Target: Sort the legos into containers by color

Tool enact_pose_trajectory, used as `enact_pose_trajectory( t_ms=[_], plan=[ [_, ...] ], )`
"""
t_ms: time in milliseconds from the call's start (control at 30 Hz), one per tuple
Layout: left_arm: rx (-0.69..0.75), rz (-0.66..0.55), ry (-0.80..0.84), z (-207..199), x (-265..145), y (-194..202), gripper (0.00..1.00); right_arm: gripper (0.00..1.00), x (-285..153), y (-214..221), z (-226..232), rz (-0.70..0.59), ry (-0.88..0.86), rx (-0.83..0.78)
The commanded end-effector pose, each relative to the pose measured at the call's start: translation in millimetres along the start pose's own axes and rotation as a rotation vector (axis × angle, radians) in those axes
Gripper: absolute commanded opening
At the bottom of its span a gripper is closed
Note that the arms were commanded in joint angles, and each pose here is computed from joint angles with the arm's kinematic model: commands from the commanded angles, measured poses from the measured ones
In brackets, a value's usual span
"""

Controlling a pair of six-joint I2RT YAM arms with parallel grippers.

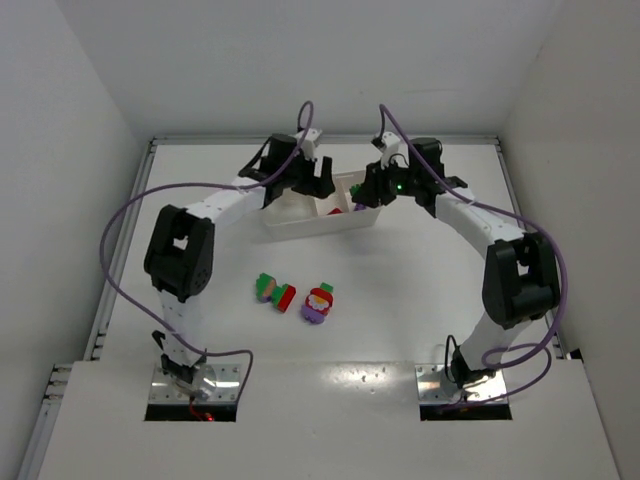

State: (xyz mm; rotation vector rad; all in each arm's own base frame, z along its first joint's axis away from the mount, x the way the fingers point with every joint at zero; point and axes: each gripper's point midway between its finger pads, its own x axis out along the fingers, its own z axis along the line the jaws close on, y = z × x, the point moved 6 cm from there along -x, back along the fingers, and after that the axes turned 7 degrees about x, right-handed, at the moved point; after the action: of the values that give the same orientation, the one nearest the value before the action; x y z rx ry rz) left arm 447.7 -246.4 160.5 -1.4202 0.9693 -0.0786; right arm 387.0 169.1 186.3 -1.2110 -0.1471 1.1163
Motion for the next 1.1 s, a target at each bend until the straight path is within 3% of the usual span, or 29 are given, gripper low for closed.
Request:
enact_pose_trajectory(
  t_ms=[0,133,300,433,733,833,867,933,1033,1067],
  plan=[
    [0.011,-0.283,-0.069,10.4,-78.0,-91.8,0.9,0.02,-6.4,-30.3,7.2,-0.084,-0.029,-0.046],
    [-0.044,-0.372,-0.139,38.5,-142.2,-117.8,1.0,0.02,14.8,-35.8,20.8,-0.063,-0.072,-0.063],
    [-0.177,-0.324,-0.153,95.5,-193.7,-99.2,1.0,0.02,57.7,-42.8,37.9,-0.015,-0.123,-0.093],
    [-0.276,-0.266,-0.173,123.9,-214.7,-62.1,1.0,0.02,102.2,-27.7,48.5,0.071,-0.109,-0.145],
    [-0.202,-0.248,-0.136,124.1,-233.6,-21.9,1.0,0.05,161.3,-2.1,42.6,0.153,-0.048,-0.205],
    [-0.179,-0.229,-0.127,122.4,-231.6,-11.9,1.0,0.17,174.1,7.0,35.8,0.184,-0.019,-0.209],
    [-0.162,-0.221,-0.117,121.5,-231.4,-10.1,1.0,0.29,176.3,6.3,33.6,0.182,-0.011,-0.219],
    [-0.112,-0.197,-0.079,117.7,-231.2,-5.0,1.0,0.42,177.9,7.5,36.6,0.184,-0.004,-0.225],
    [-0.066,-0.106,0.04,113.6,-225.8,2.4,1.0,0.5,178.4,9.9,34.6,0.185,0.005,-0.226],
    [0.019,-0.076,0.066,116.2,-224.3,6.6,1.0,0.54,178.5,10.2,35.8,0.186,-0.005,-0.225]
  ],
)
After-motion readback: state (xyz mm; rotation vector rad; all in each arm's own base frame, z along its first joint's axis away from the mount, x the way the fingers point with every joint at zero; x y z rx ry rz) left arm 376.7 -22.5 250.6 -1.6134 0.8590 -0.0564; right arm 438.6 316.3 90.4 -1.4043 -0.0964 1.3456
